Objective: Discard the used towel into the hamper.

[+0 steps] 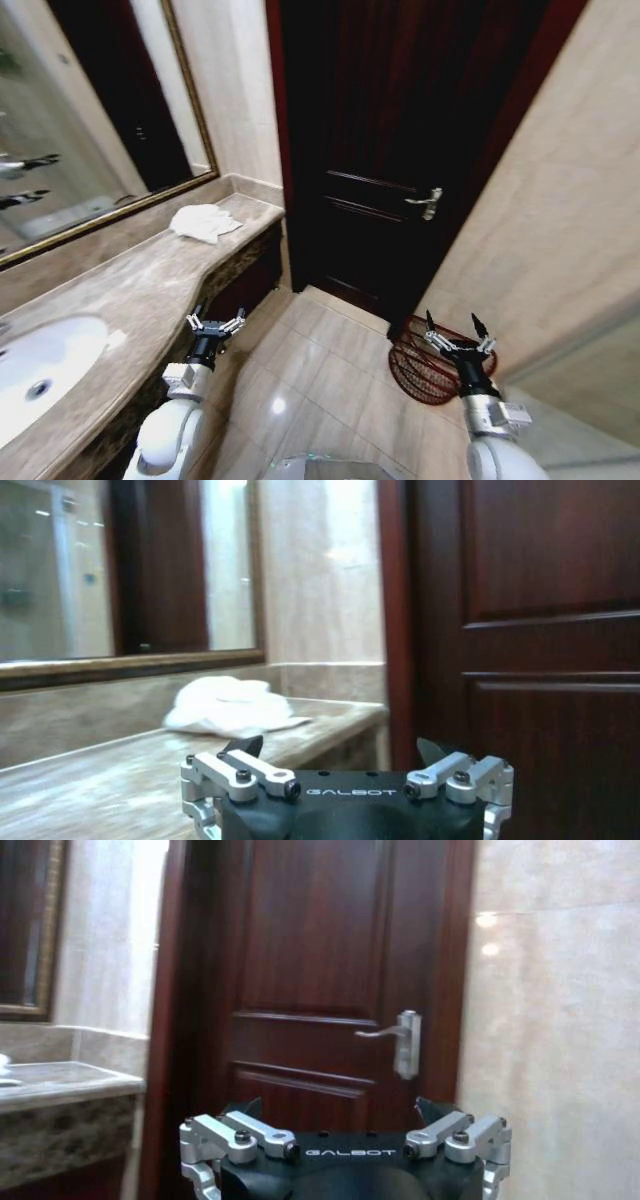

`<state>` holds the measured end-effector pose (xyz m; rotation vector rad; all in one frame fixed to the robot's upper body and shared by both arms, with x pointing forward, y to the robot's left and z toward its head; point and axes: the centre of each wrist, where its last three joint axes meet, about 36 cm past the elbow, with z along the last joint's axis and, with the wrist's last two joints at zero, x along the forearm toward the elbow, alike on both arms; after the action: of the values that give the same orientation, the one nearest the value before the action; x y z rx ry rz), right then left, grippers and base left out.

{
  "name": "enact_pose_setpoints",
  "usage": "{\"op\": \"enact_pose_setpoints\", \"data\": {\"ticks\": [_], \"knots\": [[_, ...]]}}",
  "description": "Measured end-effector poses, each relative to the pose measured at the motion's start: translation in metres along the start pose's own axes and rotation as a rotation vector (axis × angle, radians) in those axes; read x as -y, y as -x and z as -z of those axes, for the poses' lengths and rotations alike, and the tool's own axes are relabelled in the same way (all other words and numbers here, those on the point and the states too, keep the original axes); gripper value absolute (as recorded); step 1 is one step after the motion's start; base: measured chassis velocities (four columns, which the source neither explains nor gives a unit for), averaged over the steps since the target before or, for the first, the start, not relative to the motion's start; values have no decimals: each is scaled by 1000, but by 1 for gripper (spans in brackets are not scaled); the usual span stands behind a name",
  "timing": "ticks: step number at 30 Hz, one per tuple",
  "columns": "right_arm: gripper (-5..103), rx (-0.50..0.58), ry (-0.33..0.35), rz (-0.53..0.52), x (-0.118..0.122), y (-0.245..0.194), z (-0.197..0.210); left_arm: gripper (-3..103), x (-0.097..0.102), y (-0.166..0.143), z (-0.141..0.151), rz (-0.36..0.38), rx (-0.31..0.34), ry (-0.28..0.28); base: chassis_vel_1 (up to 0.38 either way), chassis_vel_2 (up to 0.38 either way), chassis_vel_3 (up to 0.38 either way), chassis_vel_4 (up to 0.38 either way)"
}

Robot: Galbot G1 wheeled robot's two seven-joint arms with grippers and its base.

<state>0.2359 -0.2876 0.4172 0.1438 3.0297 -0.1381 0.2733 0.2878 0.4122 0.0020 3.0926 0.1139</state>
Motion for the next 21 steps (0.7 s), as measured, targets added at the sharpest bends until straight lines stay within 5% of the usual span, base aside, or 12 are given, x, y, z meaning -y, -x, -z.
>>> {"op": "enact_pose_setpoints", "data": {"ticks": [21], "knots": [[100, -28, 1, -26, 0, -6, 4, 100, 4, -1, -3, 14, 36, 7, 83, 79, 83, 78]]}}
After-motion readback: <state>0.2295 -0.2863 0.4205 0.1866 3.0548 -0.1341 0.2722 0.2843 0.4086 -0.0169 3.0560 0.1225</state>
